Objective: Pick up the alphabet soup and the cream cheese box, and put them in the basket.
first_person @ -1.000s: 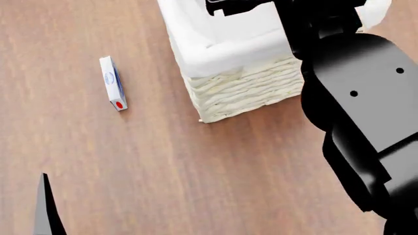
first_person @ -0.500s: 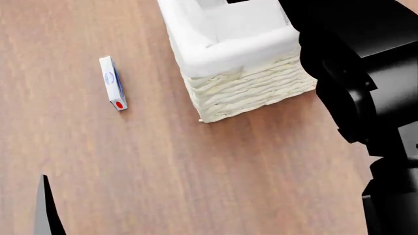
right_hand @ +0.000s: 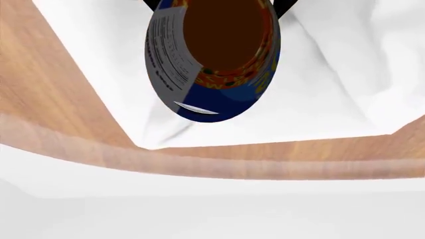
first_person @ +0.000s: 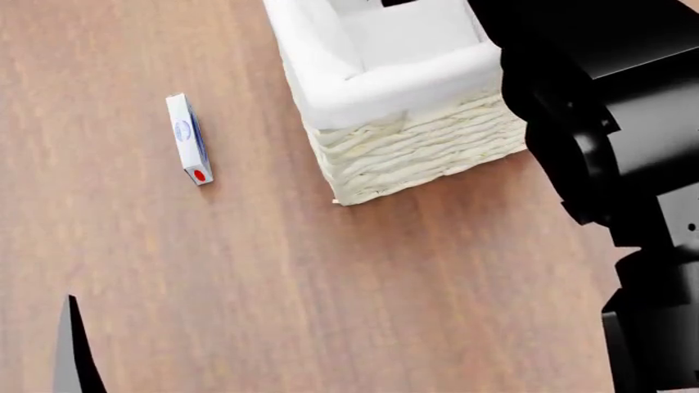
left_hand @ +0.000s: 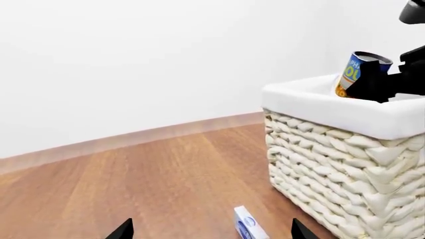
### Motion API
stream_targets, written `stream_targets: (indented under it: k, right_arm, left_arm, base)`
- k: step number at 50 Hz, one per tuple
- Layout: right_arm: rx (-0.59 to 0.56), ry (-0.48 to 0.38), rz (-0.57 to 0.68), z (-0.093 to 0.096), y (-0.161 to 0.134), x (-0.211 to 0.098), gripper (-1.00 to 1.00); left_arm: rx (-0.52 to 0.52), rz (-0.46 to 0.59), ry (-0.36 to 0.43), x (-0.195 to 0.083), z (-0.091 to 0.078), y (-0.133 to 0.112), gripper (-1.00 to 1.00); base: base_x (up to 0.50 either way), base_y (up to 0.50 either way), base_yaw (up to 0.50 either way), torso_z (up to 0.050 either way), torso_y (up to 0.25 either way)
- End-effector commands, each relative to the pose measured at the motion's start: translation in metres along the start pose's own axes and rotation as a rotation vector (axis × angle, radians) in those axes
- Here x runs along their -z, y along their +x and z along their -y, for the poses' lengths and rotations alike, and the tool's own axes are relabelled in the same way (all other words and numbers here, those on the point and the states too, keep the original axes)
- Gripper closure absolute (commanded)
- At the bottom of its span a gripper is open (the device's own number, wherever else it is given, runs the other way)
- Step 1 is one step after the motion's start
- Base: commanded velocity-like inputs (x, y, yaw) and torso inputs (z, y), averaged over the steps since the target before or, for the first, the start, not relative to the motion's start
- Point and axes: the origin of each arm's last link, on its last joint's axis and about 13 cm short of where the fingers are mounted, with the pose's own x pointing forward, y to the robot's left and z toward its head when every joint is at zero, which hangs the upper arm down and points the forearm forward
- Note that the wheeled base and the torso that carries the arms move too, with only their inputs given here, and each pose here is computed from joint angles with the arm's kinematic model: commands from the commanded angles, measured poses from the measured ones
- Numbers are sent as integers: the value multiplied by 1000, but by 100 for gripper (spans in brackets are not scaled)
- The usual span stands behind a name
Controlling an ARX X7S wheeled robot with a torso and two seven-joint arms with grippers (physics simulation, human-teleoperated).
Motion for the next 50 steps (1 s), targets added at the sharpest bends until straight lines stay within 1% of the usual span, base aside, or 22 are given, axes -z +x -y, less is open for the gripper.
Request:
stream_targets:
  k: [1,5,7,9,19,20,30,32,33,46,50]
  right_arm:
    - [-15,-45,-31,-1,3,3,100]
    - [-15,-55,-43,-2,4,5,100]
    - [-17,-59,-44,-4,2,11,100]
    - [-16,-60,-43,-3,3,5,100]
    - [-11,-62,-38,-2,3,4,100]
    - [-11,-60,-39,-2,3,4,-100]
    - [-16,-64,-38,-2,3,4,-100]
    - [-17,-65,-38,-3,2,9,-100]
    - [-16,-65,-37,-2,3,4,-100]
    - [-15,-73,-34,-3,2,6,-100]
    - [-13,-77,-21,-3,1,2,-100]
  left_arm:
    - [-2,2,0,-1,0,-1,-100]
    - [-5,4,0,-2,-1,-2,-100]
    - [-6,6,-1,-2,-1,-3,-100]
    - [-7,5,0,-2,-1,-4,-100]
    - [-8,9,0,-4,-2,-4,-100]
    - [-8,9,1,-4,-2,-4,-100]
    - [-9,7,1,-3,-2,-4,-100]
    - [-10,8,1,-3,-2,-4,-100]
    - [-9,7,1,-3,-2,-4,-100]
    - [-9,8,1,-4,-2,-4,-100]
    - [-9,9,-1,-4,-2,-4,-100]
  base:
    - [0,0,0,0,0]
    - [3,-1,1,0,0]
    - [0,1,0,0,0]
    - [0,0,1,0,0]
    - [0,0,0,0,0]
    - [0,0,3,0,0]
    - [-1,-2,0,0,-2]
    - [0,0,0,0,0]
    - [0,0,0,0,0]
    - [0,-1,0,0,0]
    - [0,-1,0,0,0]
